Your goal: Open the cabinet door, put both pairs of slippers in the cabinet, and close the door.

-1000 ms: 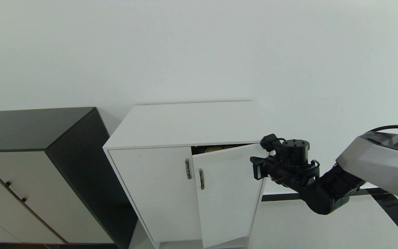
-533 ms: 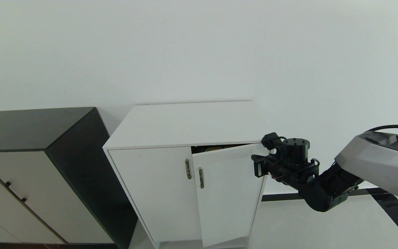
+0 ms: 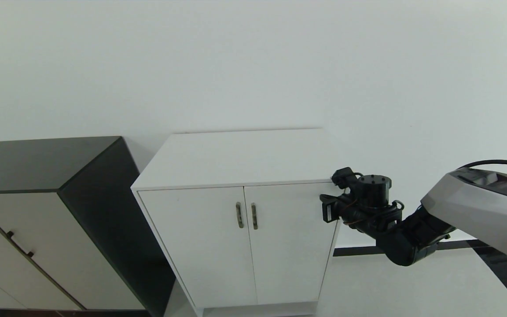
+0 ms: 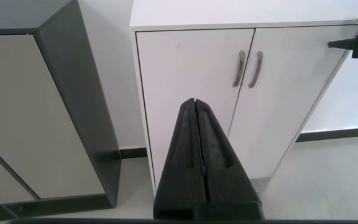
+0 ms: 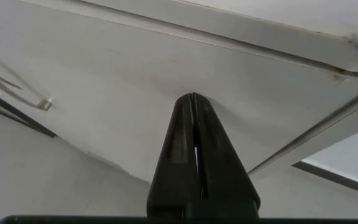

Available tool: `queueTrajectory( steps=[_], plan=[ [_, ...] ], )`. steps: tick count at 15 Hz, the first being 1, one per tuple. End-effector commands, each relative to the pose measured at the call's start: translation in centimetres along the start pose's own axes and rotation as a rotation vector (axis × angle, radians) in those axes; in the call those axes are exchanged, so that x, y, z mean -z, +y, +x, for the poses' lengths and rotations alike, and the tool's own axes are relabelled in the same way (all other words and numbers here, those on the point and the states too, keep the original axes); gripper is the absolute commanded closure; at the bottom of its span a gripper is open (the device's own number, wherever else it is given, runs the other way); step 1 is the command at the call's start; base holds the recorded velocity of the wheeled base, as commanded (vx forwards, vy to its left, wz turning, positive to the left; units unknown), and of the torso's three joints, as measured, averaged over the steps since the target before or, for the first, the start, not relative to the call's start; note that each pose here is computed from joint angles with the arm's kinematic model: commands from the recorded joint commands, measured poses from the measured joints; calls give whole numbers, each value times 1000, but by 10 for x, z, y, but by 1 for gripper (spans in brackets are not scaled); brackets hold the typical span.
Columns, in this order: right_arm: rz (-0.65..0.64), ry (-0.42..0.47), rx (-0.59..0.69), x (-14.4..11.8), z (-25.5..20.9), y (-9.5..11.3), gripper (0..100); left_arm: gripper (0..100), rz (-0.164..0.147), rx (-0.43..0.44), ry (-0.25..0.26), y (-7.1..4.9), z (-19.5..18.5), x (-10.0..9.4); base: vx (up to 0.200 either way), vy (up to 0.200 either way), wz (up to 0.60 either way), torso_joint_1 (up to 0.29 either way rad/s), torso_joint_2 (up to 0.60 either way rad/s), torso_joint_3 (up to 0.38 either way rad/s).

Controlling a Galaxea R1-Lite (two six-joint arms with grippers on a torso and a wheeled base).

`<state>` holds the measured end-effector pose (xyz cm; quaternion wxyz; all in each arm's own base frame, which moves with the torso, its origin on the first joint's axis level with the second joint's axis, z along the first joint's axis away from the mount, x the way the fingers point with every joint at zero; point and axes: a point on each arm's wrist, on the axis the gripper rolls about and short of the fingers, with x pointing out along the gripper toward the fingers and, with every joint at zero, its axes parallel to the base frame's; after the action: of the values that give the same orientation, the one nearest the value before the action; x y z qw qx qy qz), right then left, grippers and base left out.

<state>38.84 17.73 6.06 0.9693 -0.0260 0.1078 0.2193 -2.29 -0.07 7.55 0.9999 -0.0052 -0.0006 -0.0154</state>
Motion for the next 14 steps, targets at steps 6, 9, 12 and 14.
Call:
queueTrajectory(
  steps=[6,9,12,14],
  plan=[
    [-1,9,-1,4,2,0,100,100,0,0,1,0,0,0,0,0,0,0,0,0],
    [-6,-30,46,-1,1,2,100,100,3,3,1,0,0,0,0,0,0,0,0,0],
    [-13,-41,31,-1,-21,13,100,100,4,1,1,0,0,0,0,0,0,0,0,0],
    [-14,-59,44,-2,-50,14,100,100,4,3,1,0,0,0,0,0,0,0,0,0]
  ],
)
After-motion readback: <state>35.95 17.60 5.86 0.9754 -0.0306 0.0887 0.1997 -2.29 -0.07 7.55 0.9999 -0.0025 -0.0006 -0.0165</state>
